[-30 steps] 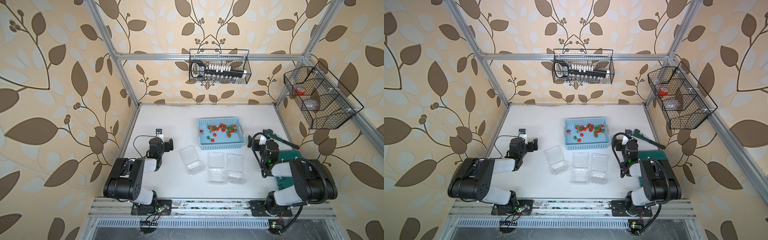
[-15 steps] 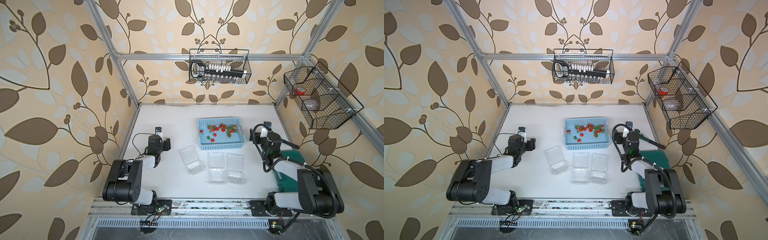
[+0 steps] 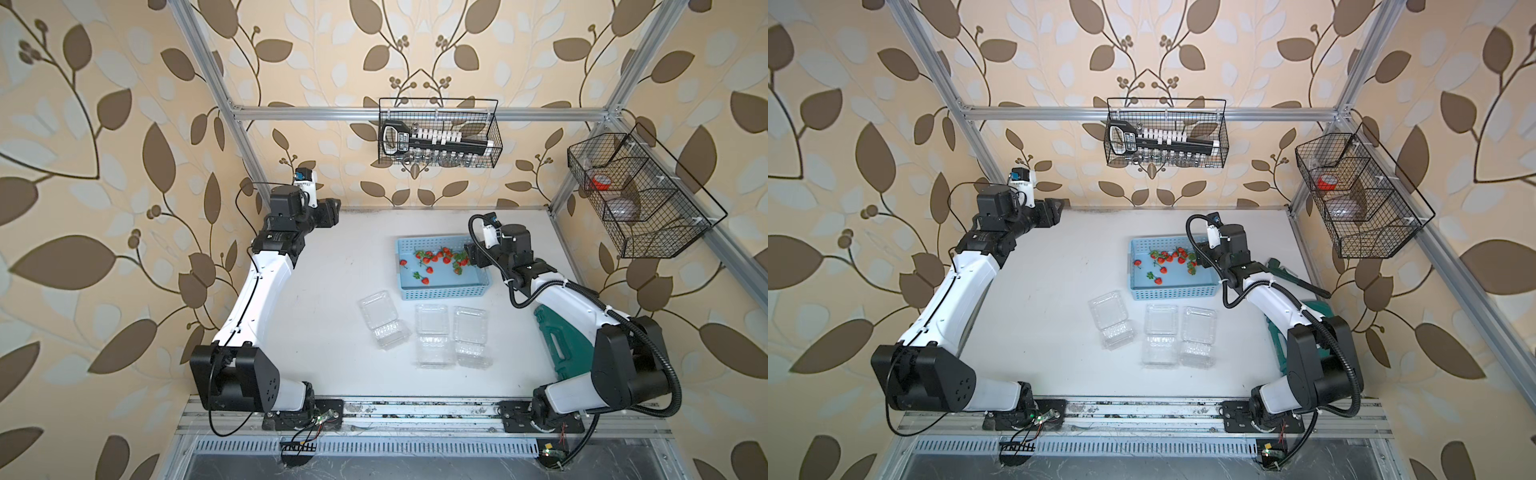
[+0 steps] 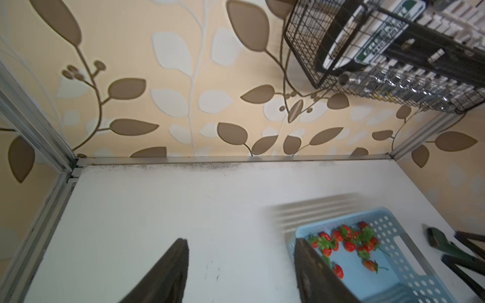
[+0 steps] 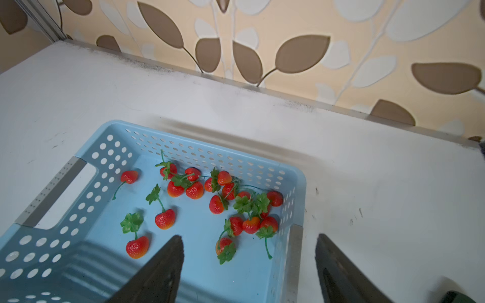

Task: Pack strawberries into containers
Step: Pick up the strawberry from the basket.

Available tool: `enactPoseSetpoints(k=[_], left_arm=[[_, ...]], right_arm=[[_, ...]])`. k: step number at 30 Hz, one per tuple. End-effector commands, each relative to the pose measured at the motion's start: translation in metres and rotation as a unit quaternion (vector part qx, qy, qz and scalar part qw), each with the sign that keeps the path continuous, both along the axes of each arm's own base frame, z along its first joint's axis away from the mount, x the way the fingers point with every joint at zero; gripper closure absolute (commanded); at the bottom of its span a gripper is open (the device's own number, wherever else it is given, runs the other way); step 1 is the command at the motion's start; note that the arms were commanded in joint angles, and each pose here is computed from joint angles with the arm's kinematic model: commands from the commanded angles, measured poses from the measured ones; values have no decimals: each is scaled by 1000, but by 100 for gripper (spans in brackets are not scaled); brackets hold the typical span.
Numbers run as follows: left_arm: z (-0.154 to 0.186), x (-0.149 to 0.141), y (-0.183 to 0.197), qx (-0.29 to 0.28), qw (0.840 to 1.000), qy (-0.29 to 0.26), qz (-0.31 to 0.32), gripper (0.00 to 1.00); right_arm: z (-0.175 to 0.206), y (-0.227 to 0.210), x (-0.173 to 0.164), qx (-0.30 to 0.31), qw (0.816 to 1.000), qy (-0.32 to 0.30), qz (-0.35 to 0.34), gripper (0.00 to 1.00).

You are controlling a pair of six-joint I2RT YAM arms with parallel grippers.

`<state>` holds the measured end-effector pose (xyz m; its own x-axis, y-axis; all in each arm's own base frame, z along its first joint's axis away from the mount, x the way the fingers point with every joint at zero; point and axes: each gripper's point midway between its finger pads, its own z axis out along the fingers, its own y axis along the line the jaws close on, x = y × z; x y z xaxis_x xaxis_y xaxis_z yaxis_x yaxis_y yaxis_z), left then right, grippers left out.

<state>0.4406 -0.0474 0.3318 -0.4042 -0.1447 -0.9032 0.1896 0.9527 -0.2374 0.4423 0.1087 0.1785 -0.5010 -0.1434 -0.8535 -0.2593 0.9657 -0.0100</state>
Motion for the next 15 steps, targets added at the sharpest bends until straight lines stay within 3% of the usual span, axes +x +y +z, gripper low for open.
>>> enactPoseSetpoints(k=[1, 3, 6, 15], left_arm=[[-66, -28, -15, -24, 994, 93, -44, 32], [-72, -31, -18, -40, 994, 95, -43, 27], [-74, -31, -18, -35, 994, 97, -47, 1], [-88, -26, -31, -60, 987, 125, -79, 1]], right_arm=[[-23, 23, 5, -5, 999, 39, 26, 23], [-38, 33, 14, -30, 998, 52, 36, 24], [-47, 49, 25, -49, 996, 61, 50, 26], [-73, 74, 51, -104, 990, 81, 51, 35]])
